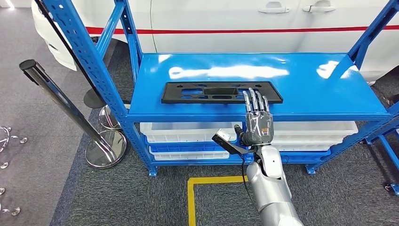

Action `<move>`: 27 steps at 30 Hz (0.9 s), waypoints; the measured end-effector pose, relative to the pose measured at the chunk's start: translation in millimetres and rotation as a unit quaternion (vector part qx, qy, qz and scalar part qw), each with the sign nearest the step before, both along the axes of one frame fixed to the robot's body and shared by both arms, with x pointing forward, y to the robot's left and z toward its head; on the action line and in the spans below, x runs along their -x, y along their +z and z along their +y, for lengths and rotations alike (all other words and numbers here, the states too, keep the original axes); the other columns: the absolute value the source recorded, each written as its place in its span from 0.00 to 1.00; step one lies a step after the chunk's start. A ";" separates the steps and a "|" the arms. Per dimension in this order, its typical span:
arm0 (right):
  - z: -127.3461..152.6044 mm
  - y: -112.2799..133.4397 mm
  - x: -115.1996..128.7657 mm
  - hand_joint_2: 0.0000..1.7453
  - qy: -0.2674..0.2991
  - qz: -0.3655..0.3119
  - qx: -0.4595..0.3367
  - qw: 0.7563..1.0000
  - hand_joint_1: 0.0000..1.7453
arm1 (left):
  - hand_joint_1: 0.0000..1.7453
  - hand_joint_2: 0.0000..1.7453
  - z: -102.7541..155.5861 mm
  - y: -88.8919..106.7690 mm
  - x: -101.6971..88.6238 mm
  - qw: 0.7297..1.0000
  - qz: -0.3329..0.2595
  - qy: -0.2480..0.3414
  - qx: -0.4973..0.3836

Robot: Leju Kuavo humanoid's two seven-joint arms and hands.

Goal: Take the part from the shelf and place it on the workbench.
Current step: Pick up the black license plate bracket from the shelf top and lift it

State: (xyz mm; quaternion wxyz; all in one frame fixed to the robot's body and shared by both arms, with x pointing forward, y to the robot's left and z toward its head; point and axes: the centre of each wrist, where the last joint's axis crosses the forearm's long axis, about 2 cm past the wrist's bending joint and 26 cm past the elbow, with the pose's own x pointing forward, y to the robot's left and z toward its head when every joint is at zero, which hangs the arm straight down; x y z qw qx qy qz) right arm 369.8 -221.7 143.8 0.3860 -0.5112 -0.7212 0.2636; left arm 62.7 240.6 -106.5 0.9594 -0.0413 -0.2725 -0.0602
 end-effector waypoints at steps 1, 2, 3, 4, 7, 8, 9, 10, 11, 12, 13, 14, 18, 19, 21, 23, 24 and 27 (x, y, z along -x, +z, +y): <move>-0.2 -1.1 0.7 1.00 0.000 0.001 0.001 1.000 0.00 | 0.00 0.00 0.1 0.0 -0.2 1.000 0.000 0.000 0.000; -0.5 -2.2 1.4 1.00 0.000 0.003 0.002 1.000 0.00 | 0.00 0.00 0.2 0.0 -0.1 1.000 -0.001 0.000 0.000; -0.6 -2.9 1.8 1.00 0.000 0.004 0.002 1.000 0.00 | 0.00 0.00 0.3 -0.1 0.4 1.000 0.000 0.001 0.000; -0.6 -3.1 2.0 1.00 0.000 0.004 0.003 1.000 0.00 | 0.00 0.00 0.5 -0.2 0.9 1.000 0.000 0.001 0.000; -0.6 -3.2 1.9 1.00 0.000 0.005 0.003 1.000 0.00 | 0.00 0.00 0.6 -0.2 0.9 1.000 -0.001 0.002 0.000; -0.5 -3.6 2.1 1.00 0.000 0.005 0.004 1.000 0.00 | 0.00 0.00 0.7 -0.1 0.5 1.000 -0.002 0.002 0.000; -0.4 -4.2 2.4 1.00 0.001 0.006 0.005 1.000 0.00 | 0.00 0.00 0.8 -0.1 0.1 1.000 -0.002 0.003 0.000; -0.2 -4.7 2.7 1.00 0.001 0.007 0.006 1.000 0.00 | 0.00 0.00 0.8 -0.1 0.0 1.000 -0.002 0.003 0.000; 0.0 -5.1 3.0 1.00 0.001 0.008 0.007 1.000 0.00 | 0.00 0.00 1.1 -0.1 0.0 1.000 -0.003 0.003 -0.001; 0.3 -5.2 3.0 1.00 0.001 0.008 0.008 1.000 0.00 | 0.00 0.00 1.2 -0.1 0.0 1.000 -0.003 0.003 -0.001; 0.7 -5.1 3.0 1.00 0.002 0.008 0.009 1.000 0.00 | 0.00 0.00 1.4 -0.1 -0.1 1.000 -0.003 0.004 -0.001; 1.1 -5.2 3.2 1.00 0.002 0.009 0.009 1.000 0.00 | 0.00 0.00 1.6 -0.1 -0.1 1.000 -0.003 0.004 -0.001; 1.9 -7.4 4.3 1.00 0.003 0.012 0.009 1.000 0.00 | 0.00 0.00 1.4 -0.4 1.9 1.000 -0.001 0.004 -0.001; 2.0 -7.8 4.6 1.00 0.003 0.013 0.009 1.000 0.00 | 0.00 0.00 1.4 -0.5 2.2 1.000 -0.001 0.004 -0.001; 2.4 -8.0 4.7 1.00 0.004 0.013 0.009 1.000 0.00 | 0.00 0.00 1.6 -0.5 2.1 1.000 -0.001 0.004 -0.001; 3.0 -7.6 4.5 1.00 0.004 0.013 0.009 1.000 0.00 | 0.00 0.00 2.0 -0.3 1.0 1.000 -0.002 0.004 -0.002; 3.2 -7.7 4.5 1.00 0.004 0.013 0.009 1.000 0.00 | 0.00 0.00 2.2 -0.3 0.5 1.000 -0.002 0.005 -0.002; 3.5 -7.5 4.5 1.00 0.005 0.013 0.010 1.000 0.00 | 0.00 0.00 2.3 -0.3 0.7 1.000 -0.002 0.006 -0.002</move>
